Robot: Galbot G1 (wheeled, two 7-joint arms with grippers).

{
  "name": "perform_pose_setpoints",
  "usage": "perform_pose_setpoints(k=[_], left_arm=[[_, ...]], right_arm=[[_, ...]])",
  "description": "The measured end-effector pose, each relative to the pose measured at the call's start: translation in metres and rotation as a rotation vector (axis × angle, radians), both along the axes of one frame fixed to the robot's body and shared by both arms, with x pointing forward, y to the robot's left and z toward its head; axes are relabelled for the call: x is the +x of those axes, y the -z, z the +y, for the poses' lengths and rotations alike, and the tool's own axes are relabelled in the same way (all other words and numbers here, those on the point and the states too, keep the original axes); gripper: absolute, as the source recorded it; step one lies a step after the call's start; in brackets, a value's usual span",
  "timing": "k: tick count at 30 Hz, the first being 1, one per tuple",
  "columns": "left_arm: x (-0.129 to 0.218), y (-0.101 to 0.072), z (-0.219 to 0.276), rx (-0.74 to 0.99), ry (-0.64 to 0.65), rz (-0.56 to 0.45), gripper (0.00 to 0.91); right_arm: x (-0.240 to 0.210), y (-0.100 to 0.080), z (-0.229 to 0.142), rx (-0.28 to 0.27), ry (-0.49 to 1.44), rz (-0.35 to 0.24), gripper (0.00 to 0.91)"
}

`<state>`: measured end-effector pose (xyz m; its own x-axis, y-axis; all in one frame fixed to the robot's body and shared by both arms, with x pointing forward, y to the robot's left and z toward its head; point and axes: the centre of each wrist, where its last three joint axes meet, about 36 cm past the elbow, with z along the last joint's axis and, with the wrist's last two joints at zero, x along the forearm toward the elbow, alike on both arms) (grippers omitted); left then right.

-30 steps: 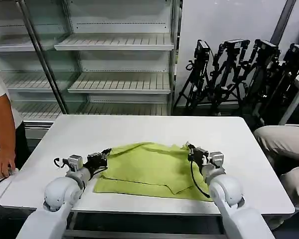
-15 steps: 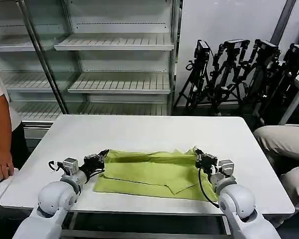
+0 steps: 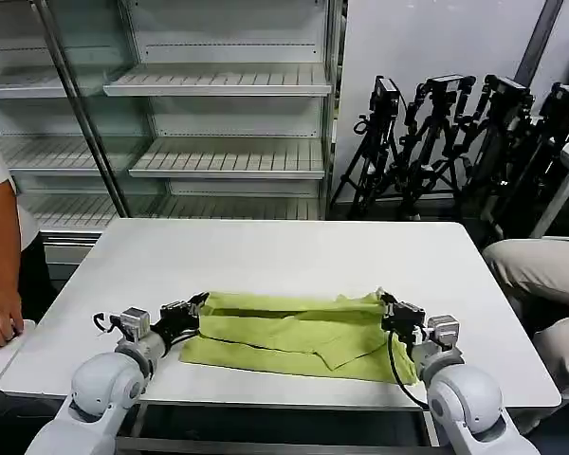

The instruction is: Fold and organize the clothes.

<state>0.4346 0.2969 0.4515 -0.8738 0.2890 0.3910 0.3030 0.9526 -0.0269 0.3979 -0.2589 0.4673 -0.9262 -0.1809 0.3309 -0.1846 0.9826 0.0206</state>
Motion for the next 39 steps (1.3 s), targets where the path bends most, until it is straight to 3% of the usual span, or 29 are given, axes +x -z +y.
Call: perform_pose_setpoints(k=[27, 28, 39], left_arm=[[-0.014, -0.005, 0.007, 0.054, 0.004, 0.007, 0.02], [-0.014, -0.005, 0.006, 0.055, 0.005, 0.006, 0.907], [-0.02, -0.003, 0.009, 0.088, -0.015, 0.008, 0.907]], right_arm=[[-0.02, 0.001, 0.003, -0.018, -0.016, 0.001, 0.0], [-0.02, 0.002, 0.003, -0.022, -0.017, 0.003, 0.907], [-0.022, 0.003, -0.005, -0.046, -0.007, -0.001, 0.907]])
